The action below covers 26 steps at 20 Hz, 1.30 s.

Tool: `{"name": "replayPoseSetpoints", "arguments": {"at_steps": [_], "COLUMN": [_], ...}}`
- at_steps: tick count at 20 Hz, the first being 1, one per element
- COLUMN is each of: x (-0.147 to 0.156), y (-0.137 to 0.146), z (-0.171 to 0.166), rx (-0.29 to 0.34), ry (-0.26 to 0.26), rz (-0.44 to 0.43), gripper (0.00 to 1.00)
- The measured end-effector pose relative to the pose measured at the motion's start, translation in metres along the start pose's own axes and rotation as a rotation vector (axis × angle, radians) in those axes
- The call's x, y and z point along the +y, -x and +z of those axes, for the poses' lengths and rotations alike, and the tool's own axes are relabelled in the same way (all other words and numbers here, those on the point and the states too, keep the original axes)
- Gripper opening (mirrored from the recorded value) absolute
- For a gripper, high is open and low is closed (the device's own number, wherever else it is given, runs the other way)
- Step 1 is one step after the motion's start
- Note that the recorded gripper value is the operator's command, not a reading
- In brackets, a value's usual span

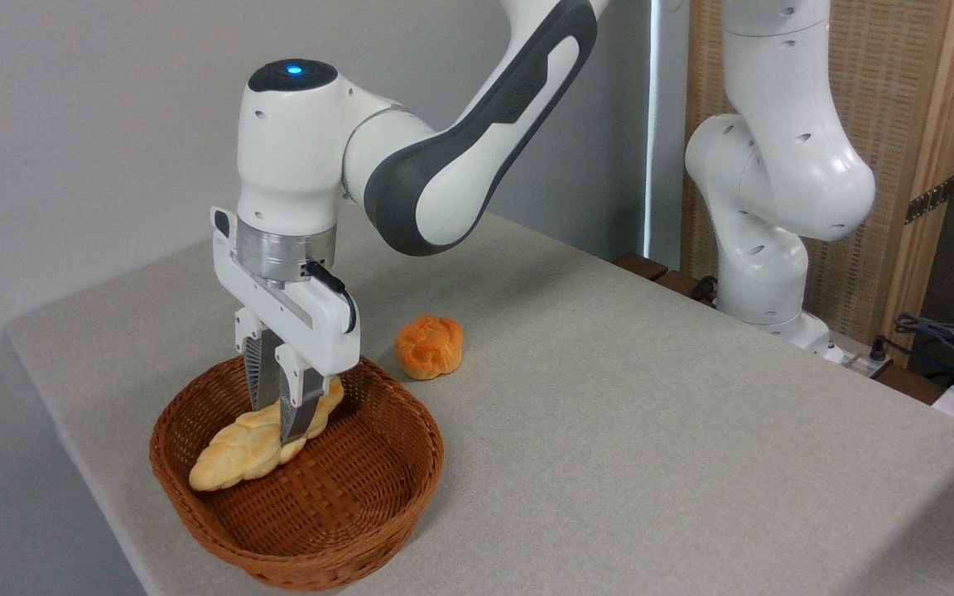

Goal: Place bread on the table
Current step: 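Lower the gripper around the bread roll and close on it, then lift the bread roll out of the basket and carry it sideways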

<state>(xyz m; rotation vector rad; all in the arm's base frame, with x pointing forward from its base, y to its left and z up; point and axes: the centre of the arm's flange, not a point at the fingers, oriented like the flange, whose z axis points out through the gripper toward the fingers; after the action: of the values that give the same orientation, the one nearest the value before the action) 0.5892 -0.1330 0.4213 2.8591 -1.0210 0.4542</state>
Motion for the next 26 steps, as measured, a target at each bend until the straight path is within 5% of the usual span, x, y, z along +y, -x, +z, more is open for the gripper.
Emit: {"name": "replayPoseSetpoints", "arguments": {"at_steps": [4,10,20,26], "x": [-0.002,-0.011,-0.024,0.0], "y": [-0.004,0.0,0.071,0.118], "z": [-0.011,-0.076,-0.157,-0.14], "rx": [0.019,0.066,-0.117,-0.189], "ry": [-0.01,-0.04,0.099,0.169], "rz": [0.0,-0.017,-0.032,-0.011], "gripper": [0.37,0.38,0.39,0.4]}}
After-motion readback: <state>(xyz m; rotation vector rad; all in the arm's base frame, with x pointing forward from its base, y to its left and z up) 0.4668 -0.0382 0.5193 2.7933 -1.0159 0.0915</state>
